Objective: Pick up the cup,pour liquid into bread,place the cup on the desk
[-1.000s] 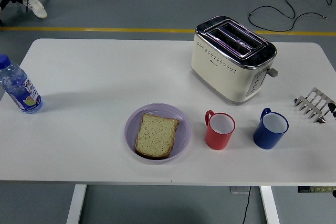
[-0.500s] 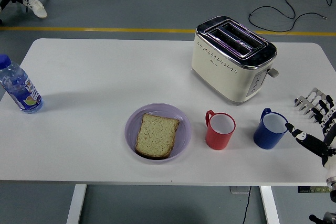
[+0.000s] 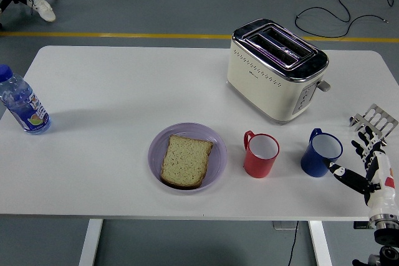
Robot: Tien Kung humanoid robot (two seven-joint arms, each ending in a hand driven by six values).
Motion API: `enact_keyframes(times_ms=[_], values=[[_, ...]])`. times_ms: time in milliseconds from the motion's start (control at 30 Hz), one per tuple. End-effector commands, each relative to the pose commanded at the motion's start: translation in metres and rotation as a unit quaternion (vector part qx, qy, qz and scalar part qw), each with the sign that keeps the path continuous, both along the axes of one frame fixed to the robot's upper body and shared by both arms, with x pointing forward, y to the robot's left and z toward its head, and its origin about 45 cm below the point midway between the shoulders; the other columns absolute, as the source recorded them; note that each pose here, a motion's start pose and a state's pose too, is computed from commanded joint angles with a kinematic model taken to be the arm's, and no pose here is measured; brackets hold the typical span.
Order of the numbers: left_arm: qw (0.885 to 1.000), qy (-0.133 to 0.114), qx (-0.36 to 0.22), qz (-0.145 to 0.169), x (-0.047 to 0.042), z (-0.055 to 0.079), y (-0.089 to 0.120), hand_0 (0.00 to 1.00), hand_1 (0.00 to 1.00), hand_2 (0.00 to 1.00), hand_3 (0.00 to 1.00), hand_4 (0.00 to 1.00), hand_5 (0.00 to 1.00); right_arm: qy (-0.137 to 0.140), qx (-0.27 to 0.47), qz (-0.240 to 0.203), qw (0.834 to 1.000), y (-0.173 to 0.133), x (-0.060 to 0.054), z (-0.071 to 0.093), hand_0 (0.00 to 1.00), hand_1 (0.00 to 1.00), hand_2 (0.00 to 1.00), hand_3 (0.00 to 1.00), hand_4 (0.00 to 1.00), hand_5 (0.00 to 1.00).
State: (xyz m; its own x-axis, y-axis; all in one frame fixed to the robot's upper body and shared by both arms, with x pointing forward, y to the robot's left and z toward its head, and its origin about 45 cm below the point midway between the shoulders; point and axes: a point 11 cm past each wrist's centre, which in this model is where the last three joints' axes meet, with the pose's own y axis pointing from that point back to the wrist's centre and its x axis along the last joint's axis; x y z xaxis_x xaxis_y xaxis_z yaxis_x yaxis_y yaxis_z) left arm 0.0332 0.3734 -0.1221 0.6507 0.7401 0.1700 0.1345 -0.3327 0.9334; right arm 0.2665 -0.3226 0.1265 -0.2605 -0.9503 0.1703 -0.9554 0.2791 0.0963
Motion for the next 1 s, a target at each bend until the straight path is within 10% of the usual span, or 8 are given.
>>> enact_keyframes(times_ms=[1000], values=[[1.000,0.002,-0.004,0.001,-0.0009,-0.001,-0.003,0.366,0.358,0.455,0.760,0.674,0.998,0.038,0.028,-0.006,0.999,0.019,0.029,-0.034,0.962,0.866,0.951,0.998,0.956,0.002]])
